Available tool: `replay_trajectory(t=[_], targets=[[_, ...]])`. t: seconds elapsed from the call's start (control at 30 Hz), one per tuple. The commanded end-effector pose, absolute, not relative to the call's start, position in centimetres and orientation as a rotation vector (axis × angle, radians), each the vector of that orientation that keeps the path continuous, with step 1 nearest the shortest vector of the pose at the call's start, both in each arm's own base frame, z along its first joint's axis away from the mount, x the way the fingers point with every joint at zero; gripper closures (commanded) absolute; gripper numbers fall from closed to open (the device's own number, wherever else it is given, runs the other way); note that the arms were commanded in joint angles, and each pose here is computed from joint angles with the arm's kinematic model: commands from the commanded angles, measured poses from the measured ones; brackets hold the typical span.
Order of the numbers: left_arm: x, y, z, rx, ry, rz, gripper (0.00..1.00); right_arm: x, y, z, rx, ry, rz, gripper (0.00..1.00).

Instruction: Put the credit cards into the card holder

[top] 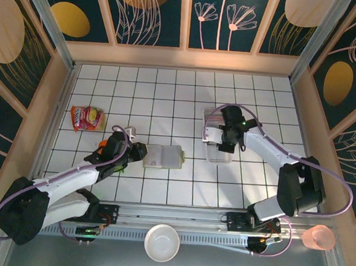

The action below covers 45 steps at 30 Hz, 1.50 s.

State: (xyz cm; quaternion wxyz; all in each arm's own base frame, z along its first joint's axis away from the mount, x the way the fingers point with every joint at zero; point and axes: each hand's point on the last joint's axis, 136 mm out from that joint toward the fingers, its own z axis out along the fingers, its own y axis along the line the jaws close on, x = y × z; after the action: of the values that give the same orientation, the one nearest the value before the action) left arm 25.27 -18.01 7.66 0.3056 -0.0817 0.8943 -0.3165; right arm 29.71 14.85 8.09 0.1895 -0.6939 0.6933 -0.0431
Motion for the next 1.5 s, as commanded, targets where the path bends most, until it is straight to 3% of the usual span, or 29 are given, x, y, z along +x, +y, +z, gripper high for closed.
replay_trajectory(t=[0.0,0.13,0.2,0.4,0.5,0.6,0.83,0.97,1.03,1.47], targets=[[25.3,-18.2,7.9,-0.21,2.352,-0.868,0.89,31.4,14.5,7.6,-1.949,1.911,-0.223,0.99],[25.3,-18.1,7.7,-0.216,2.353,-0.864,0.89,32.9,14.0,7.6,-1.93,1.885,-0.331,0.91],[25.2,-18.1,7.5,-0.216,2.358,-0.861,0.89,33.3,13.9,7.7,-1.916,1.882,-0.356,0.79],[25.1,-18.0,7.4,-0.224,2.357,-0.866,0.89,33.8,13.9,7.3,-1.9,1.876,-0.394,0.61],[25.1,-18.0,7.5,-0.225,2.353,-0.866,0.89,33.6,14.1,7.1,-1.904,1.866,-0.383,0.42],[25.1,-17.9,7.4,-0.229,2.353,-0.866,0.89,33.0,14.3,6.5,-1.939,1.842,-0.376,0.29],[24.9,-17.7,7.1,-0.235,2.362,-0.856,0.89,32.7,14.5,5.6,-1.971,1.802,-0.375,0.1],[24.9,-17.7,7.1,-0.235,2.363,-0.853,0.89,33.6,14.8,5.8,-1.957,1.787,-0.393,0.08],[24.8,-17.7,7.0,-0.236,2.364,-0.851,0.89,34.1,14.6,5.6,-1.946,1.778,-0.436,0.01],[24.8,-17.3,6.9,-0.247,2.359,-0.832,0.9,33.0,15.1,4.7,-2.013,1.716,-0.419,0.01]])
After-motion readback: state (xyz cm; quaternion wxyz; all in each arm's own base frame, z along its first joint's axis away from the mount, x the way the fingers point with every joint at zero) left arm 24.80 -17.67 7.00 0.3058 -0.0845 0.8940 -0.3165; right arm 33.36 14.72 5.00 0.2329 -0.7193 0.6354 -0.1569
